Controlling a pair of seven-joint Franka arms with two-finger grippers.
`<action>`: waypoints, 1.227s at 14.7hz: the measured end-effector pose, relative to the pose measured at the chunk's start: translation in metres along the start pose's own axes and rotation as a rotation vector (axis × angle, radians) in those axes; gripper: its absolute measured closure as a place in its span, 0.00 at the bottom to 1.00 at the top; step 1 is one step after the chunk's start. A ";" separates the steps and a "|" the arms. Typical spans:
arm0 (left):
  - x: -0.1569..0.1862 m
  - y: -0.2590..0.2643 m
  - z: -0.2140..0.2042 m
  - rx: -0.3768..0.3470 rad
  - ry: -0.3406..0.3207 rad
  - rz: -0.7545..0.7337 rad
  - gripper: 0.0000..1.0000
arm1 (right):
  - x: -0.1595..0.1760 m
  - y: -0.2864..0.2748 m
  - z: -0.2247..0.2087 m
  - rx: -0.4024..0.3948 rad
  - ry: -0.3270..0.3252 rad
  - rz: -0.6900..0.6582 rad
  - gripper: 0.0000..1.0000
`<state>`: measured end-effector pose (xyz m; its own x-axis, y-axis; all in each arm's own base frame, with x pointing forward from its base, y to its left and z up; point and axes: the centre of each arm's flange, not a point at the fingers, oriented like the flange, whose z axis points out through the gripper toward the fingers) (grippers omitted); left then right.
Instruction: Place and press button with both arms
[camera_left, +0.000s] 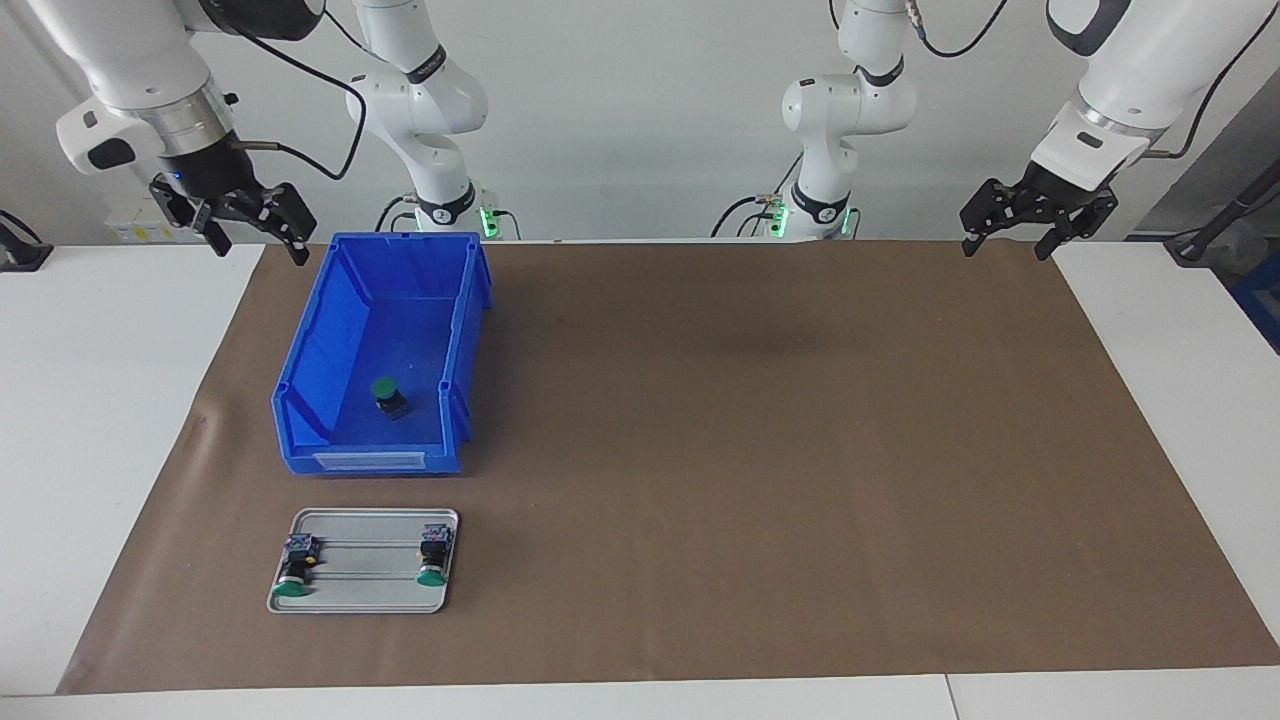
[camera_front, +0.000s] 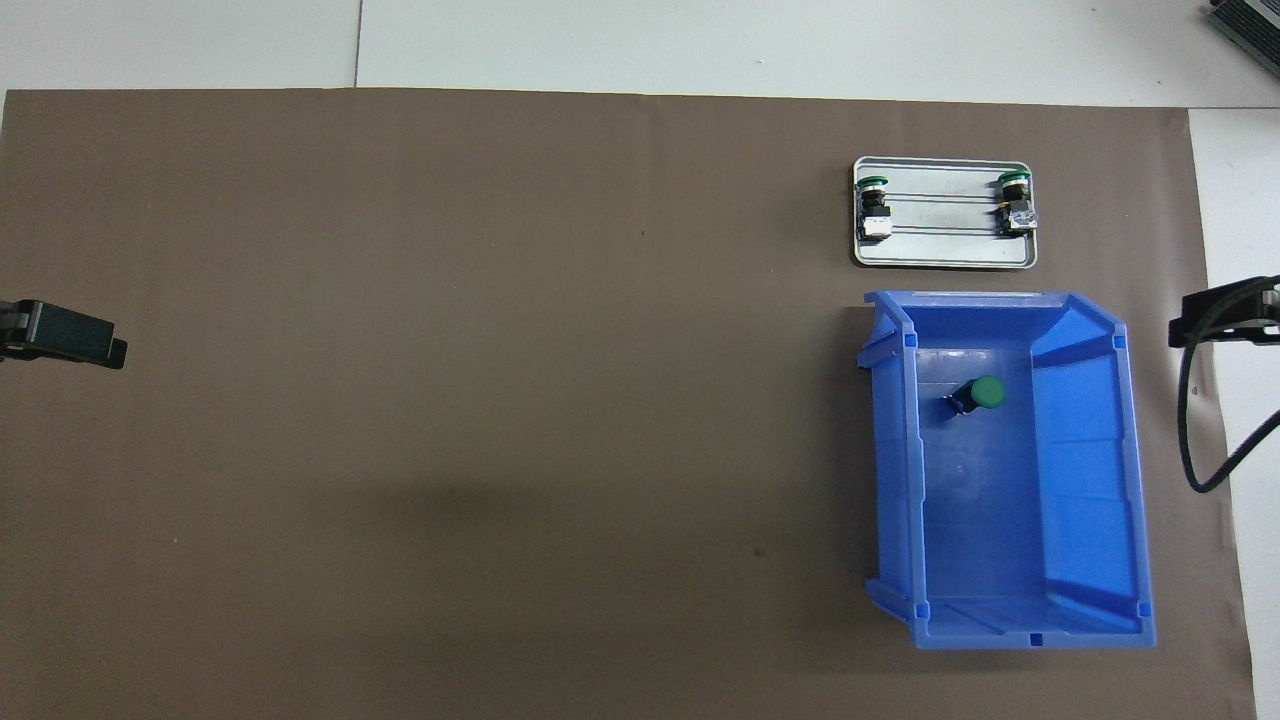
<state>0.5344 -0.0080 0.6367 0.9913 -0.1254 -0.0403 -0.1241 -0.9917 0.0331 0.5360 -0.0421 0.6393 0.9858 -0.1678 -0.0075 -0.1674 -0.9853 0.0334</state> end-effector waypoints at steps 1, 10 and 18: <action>0.000 0.000 0.000 0.000 0.000 0.000 0.00 | -0.001 -0.001 -0.001 0.001 0.001 -0.001 0.00; 0.000 0.000 0.000 0.000 0.000 0.000 0.00 | -0.002 -0.001 -0.005 0.015 0.023 -0.008 0.00; 0.000 0.000 0.000 0.000 0.000 0.000 0.00 | -0.003 -0.014 -0.004 0.014 0.021 -0.032 0.00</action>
<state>0.5344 -0.0080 0.6367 0.9913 -0.1254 -0.0403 -0.1241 -0.9917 0.0331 0.5355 -0.0278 0.6427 0.9907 -0.1352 0.0124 -0.1355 -0.9906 0.0200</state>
